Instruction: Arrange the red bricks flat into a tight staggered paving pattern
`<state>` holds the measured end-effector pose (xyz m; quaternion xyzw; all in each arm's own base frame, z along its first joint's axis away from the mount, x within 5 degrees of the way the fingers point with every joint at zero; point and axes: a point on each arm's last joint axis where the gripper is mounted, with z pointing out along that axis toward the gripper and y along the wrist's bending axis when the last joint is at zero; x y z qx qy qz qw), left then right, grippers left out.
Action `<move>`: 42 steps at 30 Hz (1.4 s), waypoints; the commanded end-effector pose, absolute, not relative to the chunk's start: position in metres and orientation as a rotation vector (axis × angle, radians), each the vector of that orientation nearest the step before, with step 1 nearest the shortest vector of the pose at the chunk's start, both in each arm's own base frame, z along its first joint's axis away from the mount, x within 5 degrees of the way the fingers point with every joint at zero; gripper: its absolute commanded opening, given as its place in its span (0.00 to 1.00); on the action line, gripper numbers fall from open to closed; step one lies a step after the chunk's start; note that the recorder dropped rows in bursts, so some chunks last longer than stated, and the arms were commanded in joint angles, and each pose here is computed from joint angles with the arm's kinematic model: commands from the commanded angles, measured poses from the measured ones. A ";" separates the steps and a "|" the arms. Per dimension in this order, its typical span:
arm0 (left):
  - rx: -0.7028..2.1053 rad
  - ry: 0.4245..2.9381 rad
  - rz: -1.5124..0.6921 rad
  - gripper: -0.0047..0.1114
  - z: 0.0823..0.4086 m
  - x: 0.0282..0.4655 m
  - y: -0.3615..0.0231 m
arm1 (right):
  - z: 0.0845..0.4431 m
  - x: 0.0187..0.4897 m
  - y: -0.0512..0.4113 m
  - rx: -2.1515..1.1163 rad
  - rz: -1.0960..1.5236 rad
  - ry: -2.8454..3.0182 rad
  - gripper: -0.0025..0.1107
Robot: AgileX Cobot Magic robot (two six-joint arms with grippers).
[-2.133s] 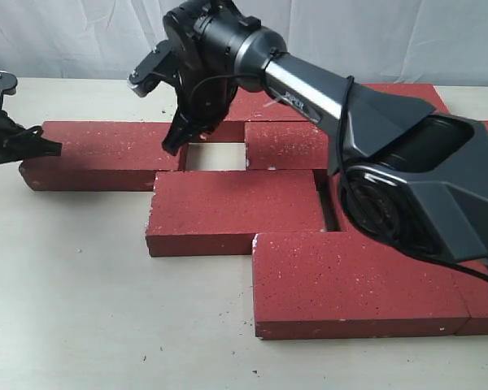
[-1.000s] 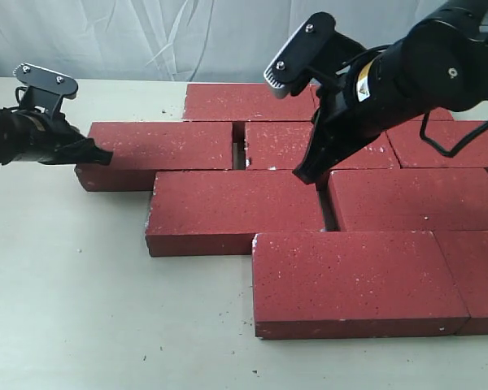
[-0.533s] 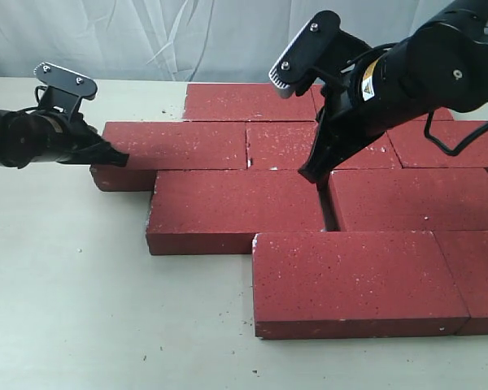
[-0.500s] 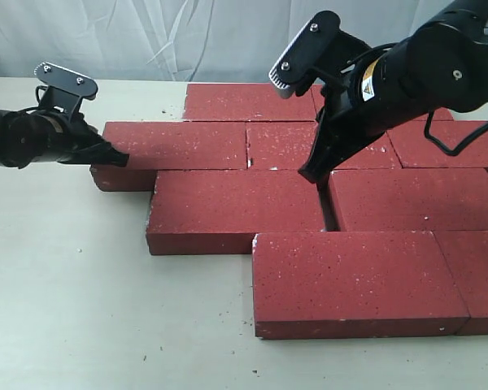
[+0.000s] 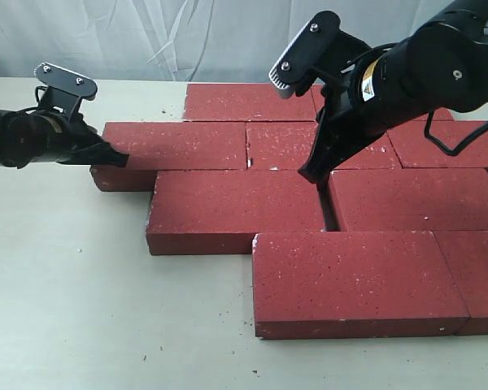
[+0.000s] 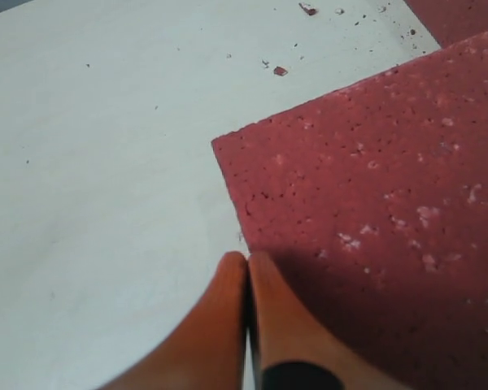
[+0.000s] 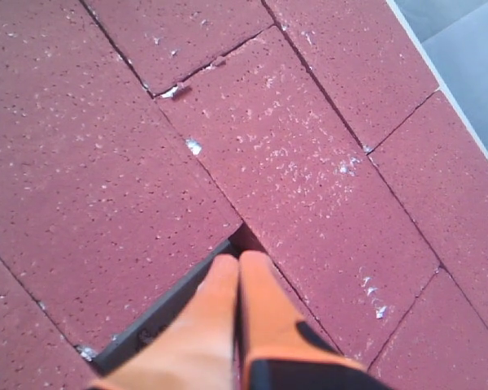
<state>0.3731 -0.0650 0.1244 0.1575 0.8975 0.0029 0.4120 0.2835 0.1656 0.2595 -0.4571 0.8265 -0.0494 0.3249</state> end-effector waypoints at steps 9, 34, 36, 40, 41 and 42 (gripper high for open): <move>0.323 2.303 0.041 0.04 0.139 0.372 -0.038 | 0.262 0.284 0.164 -1.190 -0.132 2.156 0.01; 0.838 2.829 -0.423 0.04 0.143 0.308 -0.092 | 0.257 0.287 0.169 -1.140 -0.069 2.164 0.01; 0.876 2.808 -0.417 0.04 0.142 0.309 -0.102 | 0.257 0.287 0.169 -1.140 -0.069 2.164 0.01; 0.926 2.775 -0.413 0.04 0.137 0.312 -0.122 | 0.257 0.287 0.169 -1.140 -0.069 2.164 0.01; 0.930 2.769 -0.416 0.04 0.137 0.313 -0.126 | 0.257 0.287 0.169 -1.140 -0.069 2.164 0.01; 0.940 2.773 -0.421 0.04 0.134 0.313 -0.129 | 0.257 0.287 0.169 -1.140 -0.069 2.164 0.01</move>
